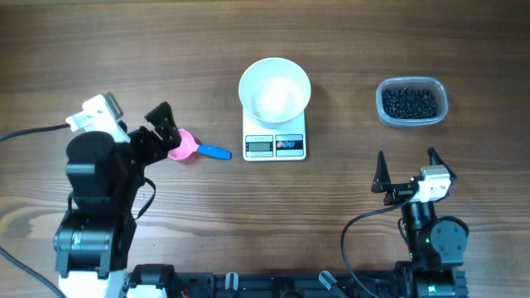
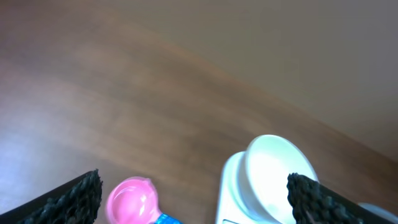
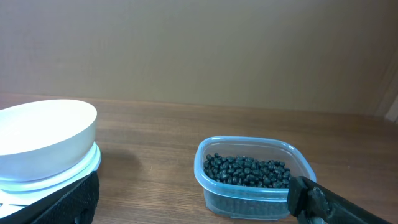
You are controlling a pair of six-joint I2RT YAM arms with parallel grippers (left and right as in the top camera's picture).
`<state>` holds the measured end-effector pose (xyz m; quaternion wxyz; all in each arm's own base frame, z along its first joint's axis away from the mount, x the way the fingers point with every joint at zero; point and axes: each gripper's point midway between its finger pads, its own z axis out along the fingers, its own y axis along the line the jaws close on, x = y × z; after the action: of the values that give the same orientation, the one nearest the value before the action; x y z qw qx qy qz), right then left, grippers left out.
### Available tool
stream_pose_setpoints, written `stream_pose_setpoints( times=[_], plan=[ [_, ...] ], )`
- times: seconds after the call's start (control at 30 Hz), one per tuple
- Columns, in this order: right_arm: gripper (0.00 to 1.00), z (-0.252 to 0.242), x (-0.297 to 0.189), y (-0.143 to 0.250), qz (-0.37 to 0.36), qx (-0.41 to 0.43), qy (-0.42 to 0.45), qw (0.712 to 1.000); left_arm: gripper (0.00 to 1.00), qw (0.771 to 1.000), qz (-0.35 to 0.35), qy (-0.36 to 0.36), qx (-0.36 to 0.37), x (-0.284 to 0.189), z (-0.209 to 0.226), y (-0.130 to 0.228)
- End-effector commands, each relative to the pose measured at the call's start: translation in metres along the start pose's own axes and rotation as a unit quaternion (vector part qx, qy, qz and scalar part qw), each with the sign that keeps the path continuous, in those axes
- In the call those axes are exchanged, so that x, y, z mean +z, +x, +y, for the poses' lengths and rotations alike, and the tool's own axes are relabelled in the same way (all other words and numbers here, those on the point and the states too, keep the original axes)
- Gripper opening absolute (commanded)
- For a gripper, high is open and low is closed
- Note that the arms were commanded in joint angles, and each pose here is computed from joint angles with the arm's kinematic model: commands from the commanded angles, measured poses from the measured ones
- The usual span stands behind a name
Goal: Scoop item into bowl and weigh 150g on scale
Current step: 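Move the left gripper forward and grasp the pink scoop's cup rim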
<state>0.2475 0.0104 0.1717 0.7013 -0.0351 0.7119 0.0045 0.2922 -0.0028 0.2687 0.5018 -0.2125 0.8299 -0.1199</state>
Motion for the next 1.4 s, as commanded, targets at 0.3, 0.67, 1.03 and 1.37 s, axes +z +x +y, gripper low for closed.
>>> stream_pose_setpoints(
  times=[0.3,0.67,1.03,1.37],
  plan=[
    [1.0,0.004,0.0,0.001,0.002,-0.004,-0.01,1.0,0.98,0.961,0.108,-0.169,-0.192,0.033,0.048,0.052],
    [1.0,0.004,0.0,0.001,0.002,-0.004,-0.01,1.0,1.0,0.915,0.215,-0.246,-0.237,0.076,0.067,0.112],
    [1.0,0.004,0.0,0.001,0.002,-0.004,-0.01,1.0,0.91,0.88,0.27,-0.311,-0.236,0.102,0.09,0.156],
    [1.0,0.004,0.0,0.001,0.002,-0.004,-0.01,1.0,0.77,0.875,0.277,-0.321,-0.232,0.127,0.099,0.173]
  ],
)
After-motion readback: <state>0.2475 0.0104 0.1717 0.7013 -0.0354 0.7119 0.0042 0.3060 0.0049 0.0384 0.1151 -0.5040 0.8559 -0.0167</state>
